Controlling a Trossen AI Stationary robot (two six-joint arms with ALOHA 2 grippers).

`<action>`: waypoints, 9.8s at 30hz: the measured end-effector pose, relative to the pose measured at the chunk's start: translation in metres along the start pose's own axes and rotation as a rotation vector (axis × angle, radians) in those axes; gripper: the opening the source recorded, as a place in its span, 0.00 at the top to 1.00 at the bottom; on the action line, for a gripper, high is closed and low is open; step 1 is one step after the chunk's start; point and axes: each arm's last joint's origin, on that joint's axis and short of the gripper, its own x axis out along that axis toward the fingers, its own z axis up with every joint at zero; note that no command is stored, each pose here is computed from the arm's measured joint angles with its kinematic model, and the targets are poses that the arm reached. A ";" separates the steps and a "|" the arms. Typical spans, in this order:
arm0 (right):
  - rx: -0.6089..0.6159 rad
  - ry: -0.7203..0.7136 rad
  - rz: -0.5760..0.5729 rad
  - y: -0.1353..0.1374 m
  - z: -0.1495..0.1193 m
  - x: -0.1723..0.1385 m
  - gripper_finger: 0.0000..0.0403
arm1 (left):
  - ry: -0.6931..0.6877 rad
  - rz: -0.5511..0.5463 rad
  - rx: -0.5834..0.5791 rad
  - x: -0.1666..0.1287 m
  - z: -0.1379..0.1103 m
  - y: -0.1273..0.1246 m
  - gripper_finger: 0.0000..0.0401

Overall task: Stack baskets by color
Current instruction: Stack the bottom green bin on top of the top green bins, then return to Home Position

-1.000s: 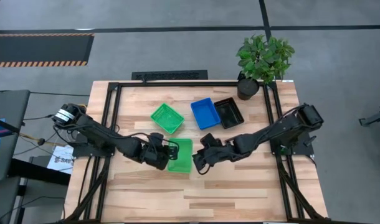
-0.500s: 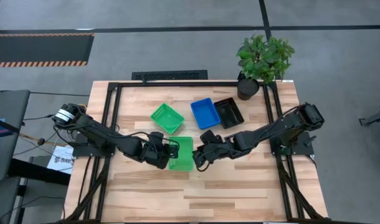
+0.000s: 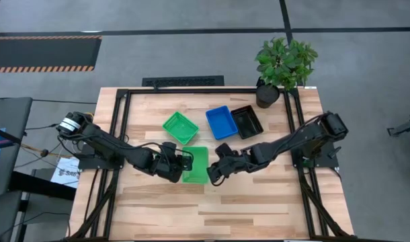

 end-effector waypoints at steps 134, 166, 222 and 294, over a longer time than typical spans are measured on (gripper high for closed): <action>-0.780 -0.258 0.093 -0.012 0.202 -0.333 0.47 | -0.256 -0.709 0.363 -0.221 0.153 0.055 0.19; -0.406 -0.783 0.618 -0.204 0.011 -0.252 0.47 | -0.351 -1.099 0.454 -0.150 0.113 0.147 0.19; -0.528 -0.641 0.532 -0.236 -0.028 -0.137 0.47 | -0.395 -0.987 0.685 -0.079 0.070 0.173 0.19; -0.544 -0.546 0.462 -0.242 -0.033 -0.129 0.47 | -0.366 -0.746 0.789 -0.064 0.065 0.184 0.19</action>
